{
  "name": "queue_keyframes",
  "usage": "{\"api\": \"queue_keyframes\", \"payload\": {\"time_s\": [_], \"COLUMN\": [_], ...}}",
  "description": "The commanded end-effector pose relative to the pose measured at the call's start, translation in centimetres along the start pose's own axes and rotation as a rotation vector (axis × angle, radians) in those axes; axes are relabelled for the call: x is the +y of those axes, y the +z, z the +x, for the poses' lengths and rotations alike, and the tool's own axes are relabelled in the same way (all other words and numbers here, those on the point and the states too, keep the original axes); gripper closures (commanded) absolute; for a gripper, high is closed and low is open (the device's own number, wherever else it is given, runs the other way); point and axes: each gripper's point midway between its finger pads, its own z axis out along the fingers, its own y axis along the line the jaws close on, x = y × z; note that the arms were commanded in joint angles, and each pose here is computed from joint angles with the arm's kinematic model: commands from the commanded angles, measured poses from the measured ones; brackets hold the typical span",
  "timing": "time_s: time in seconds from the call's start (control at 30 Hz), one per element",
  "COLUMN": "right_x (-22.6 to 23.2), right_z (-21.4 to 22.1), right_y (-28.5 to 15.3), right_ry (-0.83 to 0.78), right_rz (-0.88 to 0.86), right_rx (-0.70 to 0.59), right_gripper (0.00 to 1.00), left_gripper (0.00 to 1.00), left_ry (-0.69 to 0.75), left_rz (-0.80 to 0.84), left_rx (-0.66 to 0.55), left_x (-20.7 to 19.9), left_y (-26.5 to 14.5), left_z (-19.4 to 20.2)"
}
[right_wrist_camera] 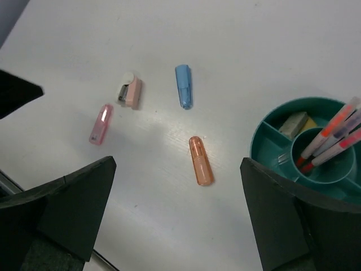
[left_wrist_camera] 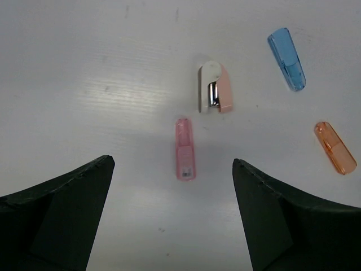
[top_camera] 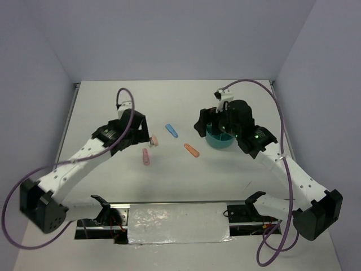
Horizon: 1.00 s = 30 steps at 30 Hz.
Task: Sort the stationery into containers
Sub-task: Pick up the stapler from the center of the board.
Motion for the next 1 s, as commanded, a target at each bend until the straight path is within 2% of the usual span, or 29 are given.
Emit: {"api": "queue_keyframes", "payload": {"time_s": [0.0,0.03,0.13,0.27,0.47,0.6,0.7,0.8,0.87,0.97], "right_x": [-2.1,-2.0,-2.3,-1.1,-0.1,0.2,0.6,0.9,1.2,1.4], "right_z": [3.7,4.8,5.7,6.7,8.6,8.5,8.3,7.9,7.6,7.1], "right_y": [0.3,0.0,-1.0,-2.2,-2.1,-2.3,-2.5,-2.9,-3.1,-3.1], "right_ry": [0.031,0.033,0.067,0.068,0.024,0.023,0.031,0.039,0.039,0.050], "right_rz": [0.194,0.203,0.228,0.169,0.122,0.104,0.087,0.078,0.067,0.056], "right_rx": [0.087,0.106,0.103,0.109,0.155,0.143,0.131,0.118,0.105,0.086], "right_gripper": [0.00,0.00,0.00,0.00,0.00,0.00,0.00,0.00,0.00,0.00], "left_gripper": [0.01,0.01,0.01,0.01,0.01,0.01,0.06,0.14,0.25,0.55], "left_ry": [-0.041,-0.048,-0.013,0.025,0.088,0.093,0.094,0.090,0.089,0.100], "left_rz": [0.017,0.009,-0.087,-0.119,-0.068,-0.112,-0.143,-0.149,-0.133,-0.076], "left_rx": [0.088,0.083,0.154,0.140,0.168,0.198,0.224,0.226,0.232,0.243], "left_x": [-4.0,-4.6,-5.0,-5.6,-7.0,-6.1,-5.3,-4.8,-4.8,-5.4], "left_y": [4.2,4.9,9.1,12.0,14.4,16.0,17.0,17.3,17.7,17.8], "left_z": [0.5,-0.2,2.0,2.3,3.6,4.8,5.8,6.3,6.6,6.9]}}
